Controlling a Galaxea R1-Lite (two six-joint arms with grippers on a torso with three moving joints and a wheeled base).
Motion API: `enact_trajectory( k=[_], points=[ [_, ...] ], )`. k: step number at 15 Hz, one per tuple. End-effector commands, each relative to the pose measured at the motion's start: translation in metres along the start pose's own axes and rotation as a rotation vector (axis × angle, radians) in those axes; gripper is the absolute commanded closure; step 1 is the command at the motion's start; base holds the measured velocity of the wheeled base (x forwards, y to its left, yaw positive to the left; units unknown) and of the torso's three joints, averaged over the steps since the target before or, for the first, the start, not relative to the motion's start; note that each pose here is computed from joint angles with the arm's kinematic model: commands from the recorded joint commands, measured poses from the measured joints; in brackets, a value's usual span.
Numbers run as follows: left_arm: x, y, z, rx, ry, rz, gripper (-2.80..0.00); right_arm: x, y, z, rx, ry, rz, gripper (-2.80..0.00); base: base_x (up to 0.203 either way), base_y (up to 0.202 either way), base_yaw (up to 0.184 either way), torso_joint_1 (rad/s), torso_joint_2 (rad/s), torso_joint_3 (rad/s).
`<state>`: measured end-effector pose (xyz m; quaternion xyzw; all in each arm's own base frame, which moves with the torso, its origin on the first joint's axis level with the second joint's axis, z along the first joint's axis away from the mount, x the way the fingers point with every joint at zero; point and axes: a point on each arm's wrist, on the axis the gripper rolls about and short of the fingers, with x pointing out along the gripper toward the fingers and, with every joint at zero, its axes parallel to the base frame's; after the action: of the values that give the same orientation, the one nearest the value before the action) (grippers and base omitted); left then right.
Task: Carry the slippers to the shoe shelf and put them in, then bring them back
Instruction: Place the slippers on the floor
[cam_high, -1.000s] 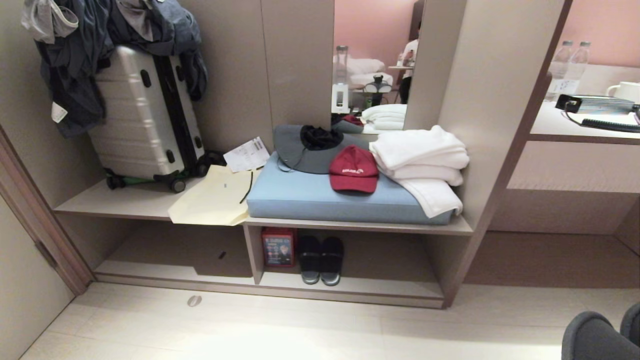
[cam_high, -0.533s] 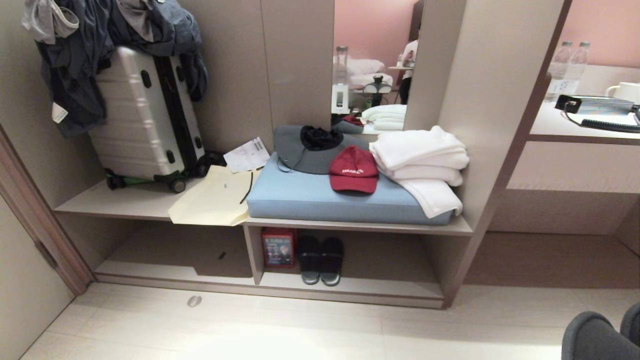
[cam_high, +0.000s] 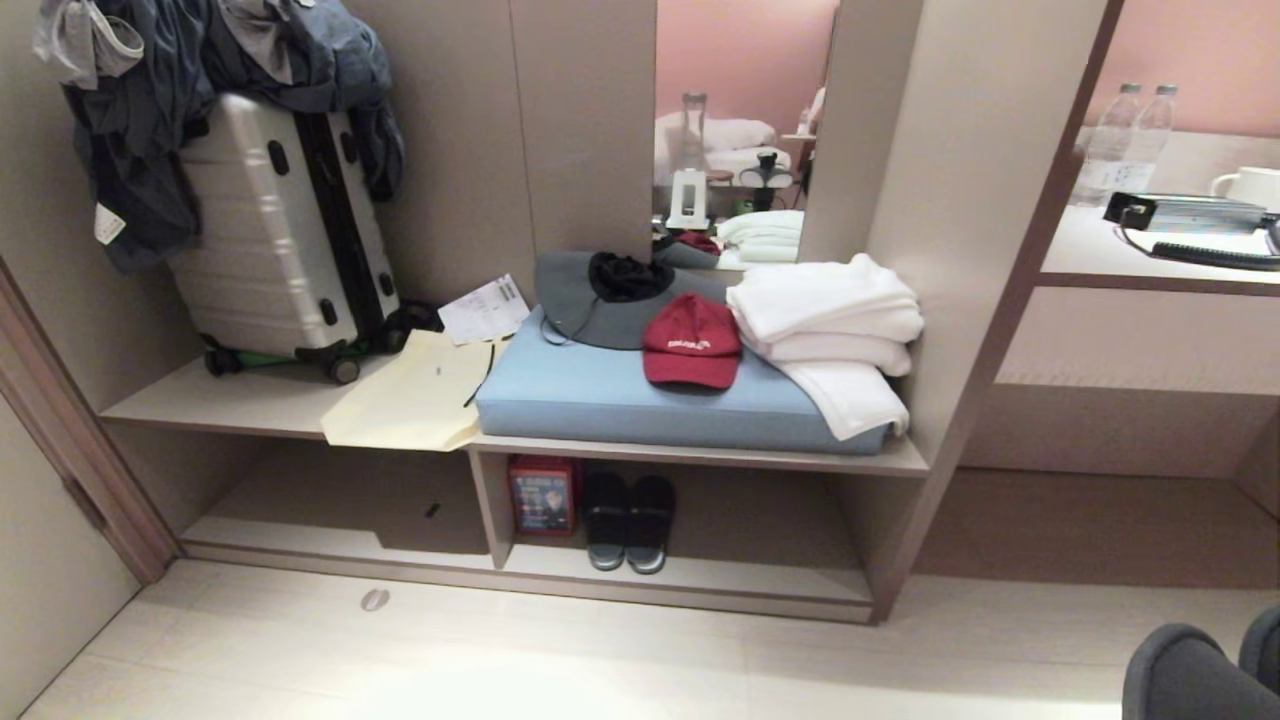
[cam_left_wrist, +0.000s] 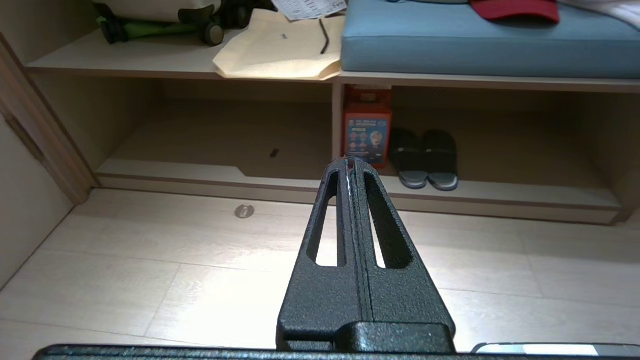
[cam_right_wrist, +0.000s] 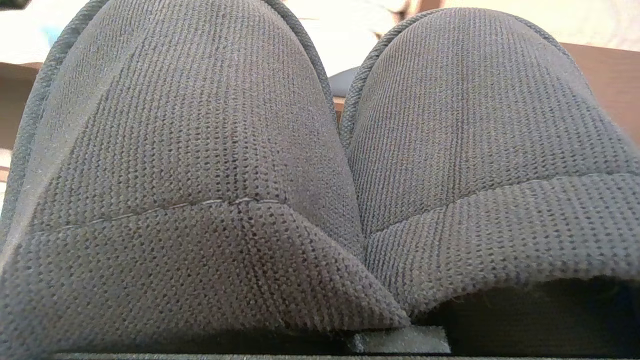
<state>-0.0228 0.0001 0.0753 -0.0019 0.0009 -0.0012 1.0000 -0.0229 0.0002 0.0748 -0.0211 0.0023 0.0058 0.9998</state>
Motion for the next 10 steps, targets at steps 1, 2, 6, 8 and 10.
enact_trajectory(
  k=[1, 2, 6, 8, 10],
  points=[
    [0.0002, 0.0, -0.0004, -0.001, 0.003, 0.001, 0.0, 0.0, 0.0, -0.0005, -0.001, 0.0, 0.001, 0.0, 0.0, -0.196, 0.002, 0.002, 0.0, 0.002],
    [0.0002, 0.0, -0.0005, 0.001, 0.004, 0.001, 0.0, 0.0001, 0.0, -0.0004, -0.001, 0.001, 0.001, 0.0, 0.0, -0.193, 0.002, 0.001, 0.01, 0.002],
    [0.0002, 0.0, -0.0004, -0.001, 0.003, 0.001, 0.0, 0.0, 0.0, -0.0005, -0.001, 0.0, 0.001, 0.0, 0.0, -0.199, 0.001, 0.001, 0.0, 0.001],
    [0.0002, 0.0, -0.0004, -0.001, 0.003, 0.001, 0.0, 0.0, 0.0, -0.0005, -0.001, 0.0, 0.0, 0.0, 0.0, -0.198, 0.0, 0.0, 0.0, 0.004],
    [0.0002, 0.0, -0.0004, -0.001, 0.002, 0.001, 0.0, 0.0001, 0.0, -0.0004, -0.001, 0.001, 0.001, 0.0, 0.0, -0.197, 0.002, 0.002, 0.0, 0.004]
  ],
)
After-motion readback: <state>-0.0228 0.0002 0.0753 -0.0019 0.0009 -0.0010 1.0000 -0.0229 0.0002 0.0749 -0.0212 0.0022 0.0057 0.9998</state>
